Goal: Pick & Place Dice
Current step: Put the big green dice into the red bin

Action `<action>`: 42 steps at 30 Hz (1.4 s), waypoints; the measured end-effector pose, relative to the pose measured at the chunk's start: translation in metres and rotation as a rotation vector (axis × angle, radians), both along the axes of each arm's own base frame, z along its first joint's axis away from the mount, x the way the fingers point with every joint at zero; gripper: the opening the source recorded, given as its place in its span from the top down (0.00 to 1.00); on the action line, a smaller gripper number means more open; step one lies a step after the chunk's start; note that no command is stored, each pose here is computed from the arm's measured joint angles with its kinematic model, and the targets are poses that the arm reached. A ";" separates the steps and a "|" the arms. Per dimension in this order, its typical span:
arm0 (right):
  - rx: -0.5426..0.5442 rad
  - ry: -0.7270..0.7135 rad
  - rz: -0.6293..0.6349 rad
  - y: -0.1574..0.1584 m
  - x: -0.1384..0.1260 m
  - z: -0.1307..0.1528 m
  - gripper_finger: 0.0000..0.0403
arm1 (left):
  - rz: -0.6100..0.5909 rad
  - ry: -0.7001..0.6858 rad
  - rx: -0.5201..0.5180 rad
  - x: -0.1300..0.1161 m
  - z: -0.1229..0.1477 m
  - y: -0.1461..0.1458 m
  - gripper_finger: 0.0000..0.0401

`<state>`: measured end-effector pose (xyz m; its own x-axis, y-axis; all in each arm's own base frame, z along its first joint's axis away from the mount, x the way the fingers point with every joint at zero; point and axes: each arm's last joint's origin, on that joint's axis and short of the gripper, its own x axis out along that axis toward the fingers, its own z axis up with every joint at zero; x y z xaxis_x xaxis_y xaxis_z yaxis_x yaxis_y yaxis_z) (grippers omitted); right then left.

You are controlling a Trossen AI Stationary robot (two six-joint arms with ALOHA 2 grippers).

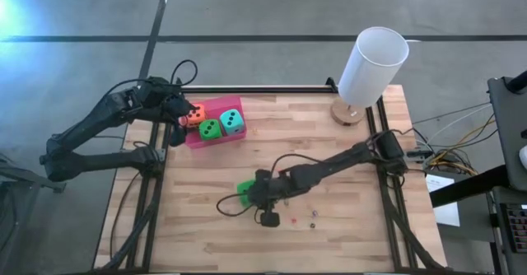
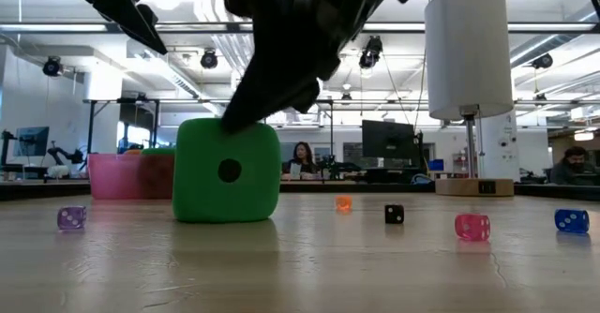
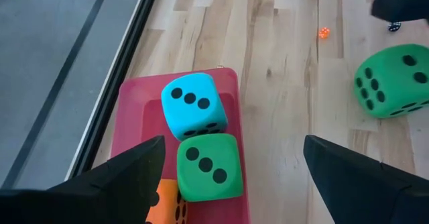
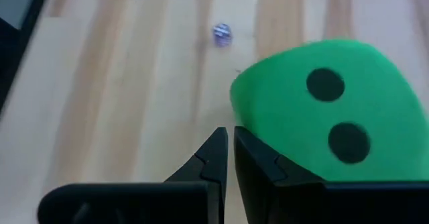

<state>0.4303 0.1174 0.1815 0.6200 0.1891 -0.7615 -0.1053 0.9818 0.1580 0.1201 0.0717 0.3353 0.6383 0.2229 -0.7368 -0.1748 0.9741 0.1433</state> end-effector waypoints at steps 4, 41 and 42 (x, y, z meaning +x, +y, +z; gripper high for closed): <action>-0.009 0.014 -0.023 -0.013 0.001 -0.005 0.93 | 0.000 0.000 0.000 0.000 0.000 0.000 0.11; -0.237 -0.006 -0.227 -0.051 -0.075 0.104 0.93 | -0.163 -0.066 -0.089 0.007 0.000 -0.007 0.12; -0.229 -0.026 -0.227 -0.051 -0.082 0.110 0.93 | -0.171 -0.062 -0.096 0.009 0.000 -0.008 0.12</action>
<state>0.3483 0.0660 0.2912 0.6468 -0.1310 -0.7513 0.1196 0.9904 -0.0697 0.1288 0.0640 0.3351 0.7054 0.0382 -0.7078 -0.0115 0.9990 0.0424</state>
